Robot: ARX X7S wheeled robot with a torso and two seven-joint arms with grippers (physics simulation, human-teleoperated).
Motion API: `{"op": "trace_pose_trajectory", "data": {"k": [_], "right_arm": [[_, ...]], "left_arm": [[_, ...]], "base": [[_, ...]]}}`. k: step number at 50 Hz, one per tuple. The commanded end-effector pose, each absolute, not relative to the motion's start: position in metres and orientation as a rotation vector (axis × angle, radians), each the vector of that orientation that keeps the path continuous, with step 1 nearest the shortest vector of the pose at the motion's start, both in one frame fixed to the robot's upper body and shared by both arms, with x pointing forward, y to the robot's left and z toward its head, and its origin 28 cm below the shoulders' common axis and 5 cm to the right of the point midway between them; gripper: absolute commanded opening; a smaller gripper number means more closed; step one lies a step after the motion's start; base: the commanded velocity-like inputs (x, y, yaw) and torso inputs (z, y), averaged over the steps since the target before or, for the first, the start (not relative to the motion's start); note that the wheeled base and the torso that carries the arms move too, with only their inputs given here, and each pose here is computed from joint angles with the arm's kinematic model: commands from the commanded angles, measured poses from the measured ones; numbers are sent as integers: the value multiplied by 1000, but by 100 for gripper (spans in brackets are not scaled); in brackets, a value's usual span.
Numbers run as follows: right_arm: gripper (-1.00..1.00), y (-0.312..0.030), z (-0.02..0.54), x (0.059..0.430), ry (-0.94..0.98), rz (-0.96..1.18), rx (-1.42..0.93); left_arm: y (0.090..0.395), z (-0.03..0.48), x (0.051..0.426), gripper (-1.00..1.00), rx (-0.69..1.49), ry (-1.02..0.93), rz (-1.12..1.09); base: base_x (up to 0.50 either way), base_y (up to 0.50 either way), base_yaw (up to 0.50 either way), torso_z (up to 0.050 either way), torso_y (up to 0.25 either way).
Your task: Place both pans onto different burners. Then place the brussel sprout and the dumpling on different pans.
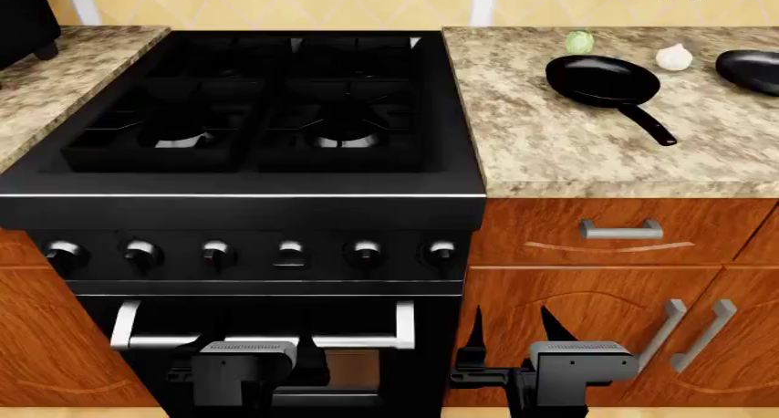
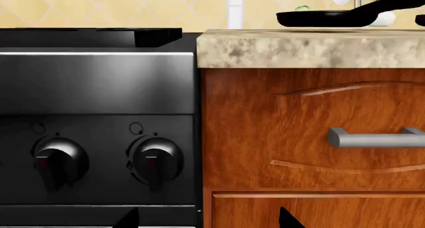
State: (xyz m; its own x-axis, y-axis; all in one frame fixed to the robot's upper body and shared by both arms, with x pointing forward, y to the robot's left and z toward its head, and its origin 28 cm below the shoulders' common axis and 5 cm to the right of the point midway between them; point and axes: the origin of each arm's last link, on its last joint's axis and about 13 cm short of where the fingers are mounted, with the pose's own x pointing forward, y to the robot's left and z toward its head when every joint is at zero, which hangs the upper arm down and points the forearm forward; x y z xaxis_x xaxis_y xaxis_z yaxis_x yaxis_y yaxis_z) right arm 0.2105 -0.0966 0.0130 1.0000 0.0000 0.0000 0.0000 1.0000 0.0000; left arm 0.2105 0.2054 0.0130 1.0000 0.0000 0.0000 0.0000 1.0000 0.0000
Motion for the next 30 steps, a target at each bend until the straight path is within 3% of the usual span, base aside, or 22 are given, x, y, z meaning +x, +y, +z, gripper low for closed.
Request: {"op": "trace_pose_trajectory", "data": {"k": [1, 6, 30], "right_arm": [[100, -96, 13, 211, -1, 1, -3], [100, -96, 11, 211, 3, 18, 2], [100, -99, 8, 211, 1, -20, 28]], "left_arm": [[205, 13, 210, 100, -11, 10, -9], [204, 14, 204, 100, -4, 13, -50], [204, 4, 207, 100, 28, 49, -41]], "base": [[0, 0, 0, 0, 0], [0, 0, 0, 0, 0], [0, -500, 0, 0, 0]]}}
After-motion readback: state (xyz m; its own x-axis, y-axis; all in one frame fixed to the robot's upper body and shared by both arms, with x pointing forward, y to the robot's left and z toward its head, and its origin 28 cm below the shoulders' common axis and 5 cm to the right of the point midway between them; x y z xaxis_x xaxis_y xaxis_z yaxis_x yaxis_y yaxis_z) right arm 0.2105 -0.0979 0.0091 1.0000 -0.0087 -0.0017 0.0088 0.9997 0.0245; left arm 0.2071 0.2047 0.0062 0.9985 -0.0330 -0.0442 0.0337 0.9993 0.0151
